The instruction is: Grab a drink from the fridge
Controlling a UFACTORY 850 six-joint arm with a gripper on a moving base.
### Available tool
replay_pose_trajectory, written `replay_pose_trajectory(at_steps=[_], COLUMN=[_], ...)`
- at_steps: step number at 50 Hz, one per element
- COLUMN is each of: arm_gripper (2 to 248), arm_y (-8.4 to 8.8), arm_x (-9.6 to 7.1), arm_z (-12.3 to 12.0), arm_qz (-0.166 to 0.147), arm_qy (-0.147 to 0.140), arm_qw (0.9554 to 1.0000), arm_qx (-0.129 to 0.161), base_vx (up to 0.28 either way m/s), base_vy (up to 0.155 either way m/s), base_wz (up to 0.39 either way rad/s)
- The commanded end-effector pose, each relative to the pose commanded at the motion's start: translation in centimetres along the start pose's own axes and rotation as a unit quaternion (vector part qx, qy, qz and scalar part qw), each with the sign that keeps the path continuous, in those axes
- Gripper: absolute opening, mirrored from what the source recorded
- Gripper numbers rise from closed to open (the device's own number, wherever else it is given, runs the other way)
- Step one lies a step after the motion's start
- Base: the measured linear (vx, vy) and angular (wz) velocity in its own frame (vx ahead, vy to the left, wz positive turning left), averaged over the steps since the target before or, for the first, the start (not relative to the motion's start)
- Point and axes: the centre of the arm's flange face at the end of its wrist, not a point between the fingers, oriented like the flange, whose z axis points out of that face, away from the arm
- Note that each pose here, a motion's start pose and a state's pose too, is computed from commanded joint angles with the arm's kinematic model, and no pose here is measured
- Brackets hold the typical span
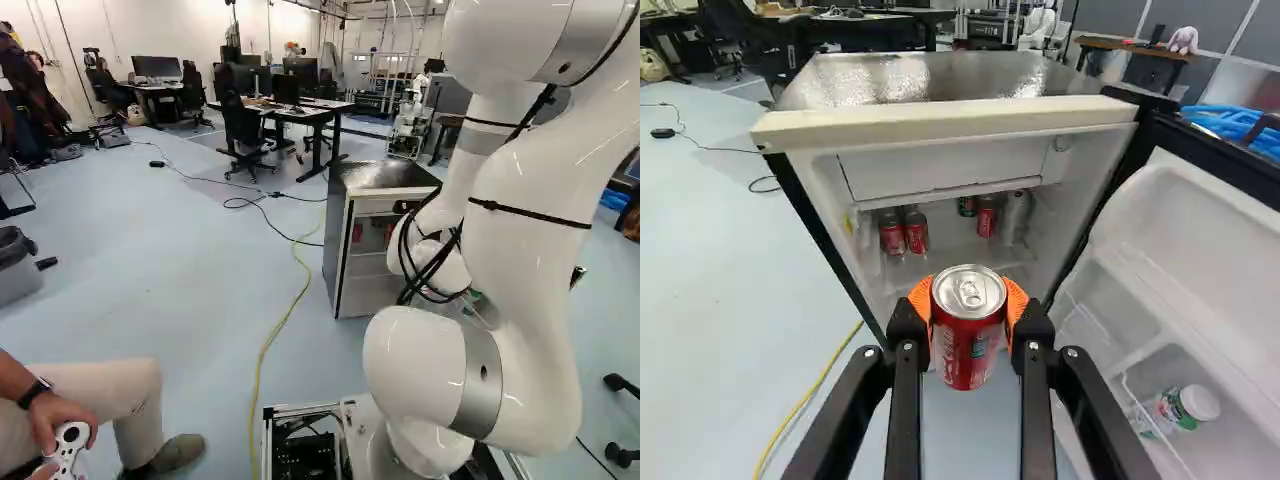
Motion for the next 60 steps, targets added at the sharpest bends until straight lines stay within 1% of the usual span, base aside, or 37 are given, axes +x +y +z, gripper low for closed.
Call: replay_pose_trajectory(at_steps=[9,21,60], arm_gripper=[92,92,92], arm_y=[0.0,0.0,-0.2], arm_x=[0.8,1.5,4.1], arm_z=[-0.5,-1.1,-2.0], arm_qz=[-0.002,-0.005,-0.018], arm_qy=[0.011,0.019,0.004], arm_qw=[0.9999,0.9998,0.9998], arm_qx=[-0.001,-0.003,-0.002], base_vx=[0.000,0.000,0.000], base_vy=[0.000,0.000,0.000], base_wz=[0.000,0.000,0.000])
